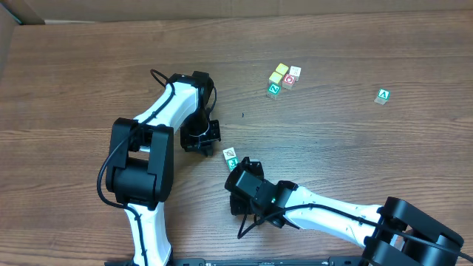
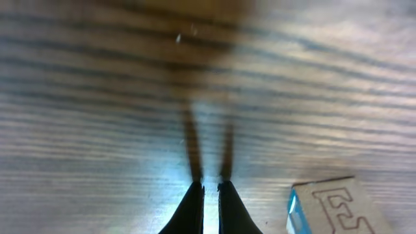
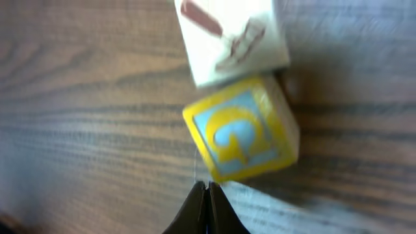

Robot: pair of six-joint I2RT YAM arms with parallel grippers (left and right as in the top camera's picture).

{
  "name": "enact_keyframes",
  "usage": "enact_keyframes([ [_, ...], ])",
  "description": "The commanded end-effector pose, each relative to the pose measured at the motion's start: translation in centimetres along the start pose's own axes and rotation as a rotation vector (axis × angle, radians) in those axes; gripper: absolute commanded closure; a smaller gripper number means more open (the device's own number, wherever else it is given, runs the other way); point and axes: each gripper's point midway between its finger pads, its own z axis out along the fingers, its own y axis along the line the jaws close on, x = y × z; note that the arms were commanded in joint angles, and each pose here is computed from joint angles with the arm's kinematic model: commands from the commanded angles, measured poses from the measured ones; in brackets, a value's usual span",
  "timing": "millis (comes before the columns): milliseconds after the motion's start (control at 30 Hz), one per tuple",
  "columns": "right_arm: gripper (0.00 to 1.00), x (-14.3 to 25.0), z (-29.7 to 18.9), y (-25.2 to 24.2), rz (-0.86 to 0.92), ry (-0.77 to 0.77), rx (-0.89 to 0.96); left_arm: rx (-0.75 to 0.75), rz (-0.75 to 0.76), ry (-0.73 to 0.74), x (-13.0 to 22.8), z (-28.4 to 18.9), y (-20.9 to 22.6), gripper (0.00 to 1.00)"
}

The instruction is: Flip 3 blocks

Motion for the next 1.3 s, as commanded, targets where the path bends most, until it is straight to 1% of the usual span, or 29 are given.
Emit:
enact_keyframes([
  [0, 0.96, -1.6, 0.4, 0.7, -0.006, -0.064, 0.001, 0.001, -0.023, -0.017, -0.8, 0.0, -0.1, 0.96],
  [300, 0.96, -2.1, 0.7, 1.3, -0.007, -0.088, -0.023, 0.008, -0.031, -0.025, -1.0, 0.0, -0.3, 0.96],
  [400, 0.96, -1.7, 0.6, 1.6, -0.019, -0.063, -0.038, 0.009, -0.031, -0.025, -1.0, 0.0, -0.3, 0.96],
  [500, 0.96, -1.3, -0.7, 3.5, -0.087, -0.022, -0.113, 0.013, -0.029, -0.037, -1.3, 0.0, -0.4, 0.96],
  [567, 0.96, -2.2, -2.5, 3.9, -0.084, -0.043, -0.108, 0.021, -0.030, -0.053, -1.8, -0.3, -0.5, 0.96],
  [667, 0.96, -3.8, -5.1, 3.0, -0.047, -0.076, -0.076, 0.050, -0.039, -0.071, -2.4, -1.1, -1.1, 0.96],
  [767, 0.96, -4.9, -6.0, 1.5, 0.007, -0.066, -0.069, 0.081, -0.026, -0.088, -2.8, -1.9, -2.1, 0.96],
  [900, 0.96, -5.5, -5.6, -1.0, 0.082, -0.019, -0.035, 0.018, -0.034, -0.142, -3.6, -2.6, -2.1, 0.96],
  [1067, 0.96, -4.3, -5.0, -2.2, 0.110, 0.048, -0.023, 0.019, -0.019, -0.181, -4.3, -2.6, -3.0, 0.96],
  [1267, 0.96, -1.6, -4.0, -1.8, 0.058, 0.091, -0.014, 0.045, 0.016, -0.221, -4.8, -2.7, -4.6, 0.96],
])
